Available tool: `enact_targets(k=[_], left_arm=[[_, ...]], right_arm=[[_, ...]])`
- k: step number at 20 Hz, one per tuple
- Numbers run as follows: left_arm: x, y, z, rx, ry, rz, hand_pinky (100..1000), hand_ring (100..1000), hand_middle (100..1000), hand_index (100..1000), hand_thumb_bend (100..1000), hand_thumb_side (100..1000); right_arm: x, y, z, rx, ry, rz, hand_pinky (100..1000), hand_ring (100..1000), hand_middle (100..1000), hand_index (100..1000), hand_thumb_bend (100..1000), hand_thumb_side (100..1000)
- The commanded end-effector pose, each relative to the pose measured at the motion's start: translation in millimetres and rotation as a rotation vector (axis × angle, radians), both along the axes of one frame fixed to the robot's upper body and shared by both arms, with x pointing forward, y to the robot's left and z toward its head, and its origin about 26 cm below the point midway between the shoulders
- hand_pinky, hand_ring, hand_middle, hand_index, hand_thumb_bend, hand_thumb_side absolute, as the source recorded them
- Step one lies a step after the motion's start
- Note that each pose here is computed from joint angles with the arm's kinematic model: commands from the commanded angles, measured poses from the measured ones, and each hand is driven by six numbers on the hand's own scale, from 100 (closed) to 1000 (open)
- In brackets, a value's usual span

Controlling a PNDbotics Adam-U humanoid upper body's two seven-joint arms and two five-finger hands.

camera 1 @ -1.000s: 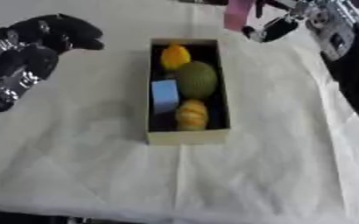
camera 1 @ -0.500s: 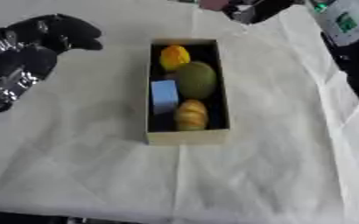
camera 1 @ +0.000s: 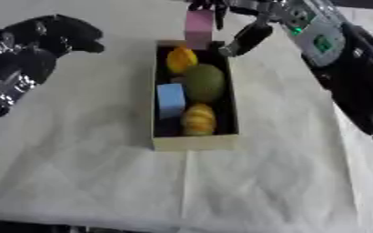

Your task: Pick up objects on the table and place them in the box.

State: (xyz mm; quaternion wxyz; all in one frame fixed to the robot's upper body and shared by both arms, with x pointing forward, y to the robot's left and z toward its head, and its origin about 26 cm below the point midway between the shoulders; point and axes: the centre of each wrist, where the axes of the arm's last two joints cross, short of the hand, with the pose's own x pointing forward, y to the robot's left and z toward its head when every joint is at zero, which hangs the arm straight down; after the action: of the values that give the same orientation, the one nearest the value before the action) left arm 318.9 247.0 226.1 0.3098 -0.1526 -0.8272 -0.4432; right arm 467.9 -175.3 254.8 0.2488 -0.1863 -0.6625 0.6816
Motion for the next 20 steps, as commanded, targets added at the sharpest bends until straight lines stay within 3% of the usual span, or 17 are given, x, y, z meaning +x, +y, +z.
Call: enact_targets(k=[1,5,10,11,13,15,16,17,20], left_arm=[[-2.5,0.3,5.7,0.006,-0.019,-0.006,888,806,798,843,100,672],[-2.5,0.3,5.4,0.007,-0.017,-0.007,888,806,799,843,100,672],[-2.5,0.6,4.9,0.009,-0.015,-0.007,888,807,800,843,100,672],[-2.5,0.5,4.8,0.010,-0.014,-0.008,888,807,800,843,100,672],[-2.5,0.6,4.5,0.010,-0.013,-0.008,888,807,800,844,100,672],[-2.5,0.6,4.3,0.010,-0.011,-0.008,889,807,800,844,100,672],[-2.4,0.7,4.3,0.011,-0.011,-0.009,889,807,800,844,100,672],[-2.4,0.7,4.3,0.011,-0.011,-0.009,889,807,801,844,100,672],[-2.4,0.9,4.0,0.012,-0.010,-0.009,889,807,801,844,100,672]], right_arm=[[1.1,-4.3,7.5,-0.009,-0.026,-0.013,683,548,286,607,100,100],[1.4,-5.2,5.3,-0.024,-0.020,-0.005,696,587,336,633,100,100],[0.5,-4.9,6.3,-0.076,-0.010,0.034,757,751,513,768,100,106],[0.6,-5.3,5.7,-0.093,-0.003,0.043,769,774,538,788,100,149],[1.0,-5.8,4.6,-0.124,0.012,0.059,799,833,608,850,100,308],[1.4,-5.8,2.3,-0.165,0.037,0.080,868,946,795,957,100,549],[1.6,-6.0,1.8,-0.190,0.050,0.091,868,946,795,957,100,549],[1.9,-6.1,0.6,-0.226,0.066,0.103,968,1000,982,1000,100,796],[3.1,-8.8,0.5,-0.308,0.103,0.126,1000,1000,1000,1000,100,948]])
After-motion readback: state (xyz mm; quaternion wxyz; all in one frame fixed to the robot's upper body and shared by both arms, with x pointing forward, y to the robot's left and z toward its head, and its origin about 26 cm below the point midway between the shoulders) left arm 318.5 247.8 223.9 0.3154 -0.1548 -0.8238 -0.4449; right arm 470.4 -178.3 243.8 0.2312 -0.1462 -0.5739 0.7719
